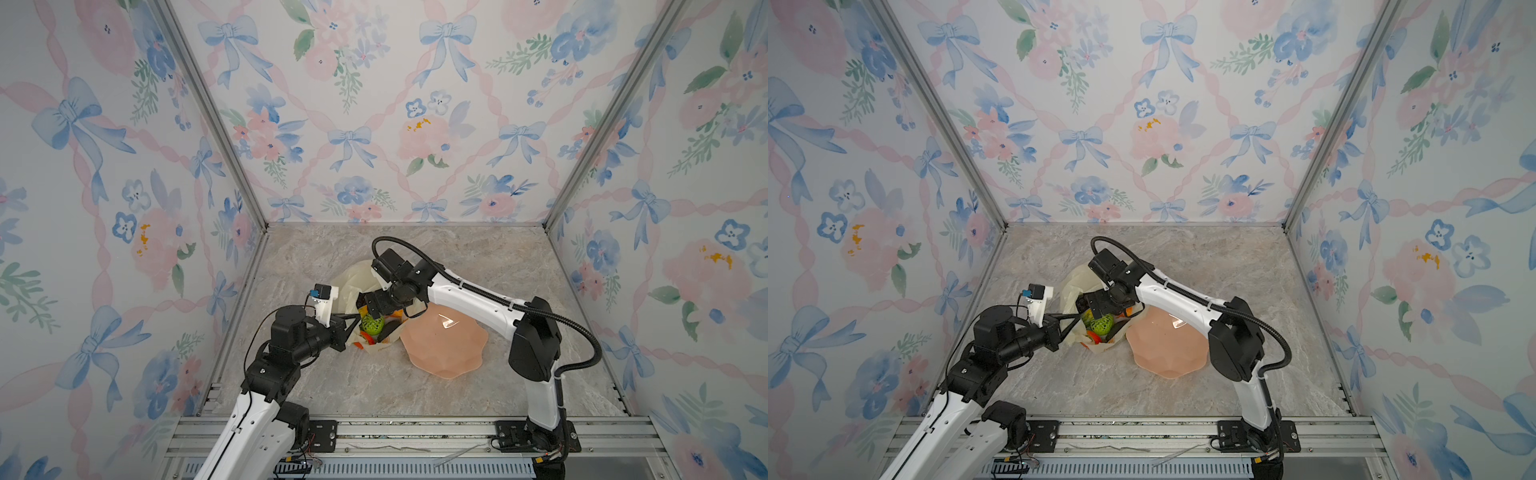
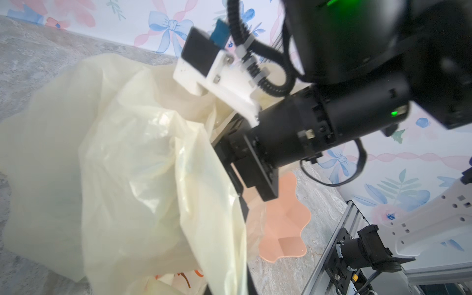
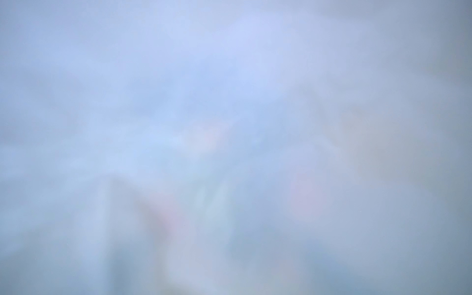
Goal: Place the fruits into the plastic bag
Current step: Place the fruit in the plastic bag, then pick up the plastic bag from the center of the table.
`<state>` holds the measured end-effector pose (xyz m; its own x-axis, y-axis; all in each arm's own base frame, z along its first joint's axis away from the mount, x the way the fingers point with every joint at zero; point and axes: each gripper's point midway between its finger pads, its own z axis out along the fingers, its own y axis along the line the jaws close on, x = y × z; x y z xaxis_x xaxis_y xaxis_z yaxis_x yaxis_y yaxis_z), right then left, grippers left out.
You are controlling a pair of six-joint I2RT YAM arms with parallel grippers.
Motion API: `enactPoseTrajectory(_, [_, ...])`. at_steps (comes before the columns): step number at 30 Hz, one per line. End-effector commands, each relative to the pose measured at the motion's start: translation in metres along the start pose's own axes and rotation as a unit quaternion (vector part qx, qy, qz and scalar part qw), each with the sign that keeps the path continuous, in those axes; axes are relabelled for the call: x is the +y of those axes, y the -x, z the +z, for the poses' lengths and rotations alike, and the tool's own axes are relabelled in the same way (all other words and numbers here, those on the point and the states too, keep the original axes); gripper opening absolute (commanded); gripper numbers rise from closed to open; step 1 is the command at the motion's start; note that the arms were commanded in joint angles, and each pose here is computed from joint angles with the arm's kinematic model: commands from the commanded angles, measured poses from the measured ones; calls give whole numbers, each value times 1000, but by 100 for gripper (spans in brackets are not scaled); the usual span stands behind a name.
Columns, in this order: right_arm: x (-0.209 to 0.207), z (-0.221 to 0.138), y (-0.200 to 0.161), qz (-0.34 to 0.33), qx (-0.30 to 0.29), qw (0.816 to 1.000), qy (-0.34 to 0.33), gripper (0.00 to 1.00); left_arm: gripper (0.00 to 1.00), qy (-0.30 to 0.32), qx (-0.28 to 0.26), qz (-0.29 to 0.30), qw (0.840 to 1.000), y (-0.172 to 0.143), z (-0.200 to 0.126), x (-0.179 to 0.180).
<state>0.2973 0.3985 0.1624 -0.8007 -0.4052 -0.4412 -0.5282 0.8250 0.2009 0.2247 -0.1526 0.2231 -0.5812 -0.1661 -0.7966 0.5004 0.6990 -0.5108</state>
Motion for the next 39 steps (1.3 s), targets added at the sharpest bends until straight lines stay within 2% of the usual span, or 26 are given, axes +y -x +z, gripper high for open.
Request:
enactPoseTrajectory(1, [13,-49,2,-11,-24,1000,17,96,0,-1,-1,13,1000,0,-1,-1])
enactPoseTrajectory(5, [35,-78,1,-7,-30,996,84,97,0,-1,0,13,1000,-1,0,-1])
enactPoseTrajectory(10, [71,-112,0,2,-39,979,200,96,0,-1,2,13,1000,-1,0,-1])
enactPoseTrajectory(16, [107,-169,12,4,-74,942,327,97,0,-1,3,13,1000,-2,1,-1])
enactPoseTrajectory(19, [121,-208,18,-2,-100,917,385,96,0,-1,2,13,1000,-1,1,-1])
enactPoseTrajectory(21, [128,-233,21,-14,-120,903,412,96,0,-1,3,13,1000,-1,1,-1])
enactPoseTrajectory(25, [122,-277,25,-9,-162,888,430,96,0,0,4,12,1000,-2,1,-1])
enactPoseTrajectory(28, [103,-303,27,-1,-202,889,411,96,0,-1,4,12,1000,-2,1,-1])
enactPoseTrajectory(30, [79,-311,27,18,-226,901,369,96,0,-1,5,12,1000,-2,1,0])
enactPoseTrajectory(33, [29,-298,18,49,-240,940,236,96,0,-2,5,12,1000,-2,2,-1])
enactPoseTrajectory(35, [-4,-285,7,66,-233,960,143,96,0,-2,6,12,1000,-3,2,-1])
enactPoseTrajectory(37, [-32,-272,-6,75,-220,971,60,96,0,-1,5,12,1000,-2,2,-1])
enactPoseTrajectory(39, [-49,-262,-17,70,-205,976,7,96,0,-2,5,12,1000,-2,2,-1])
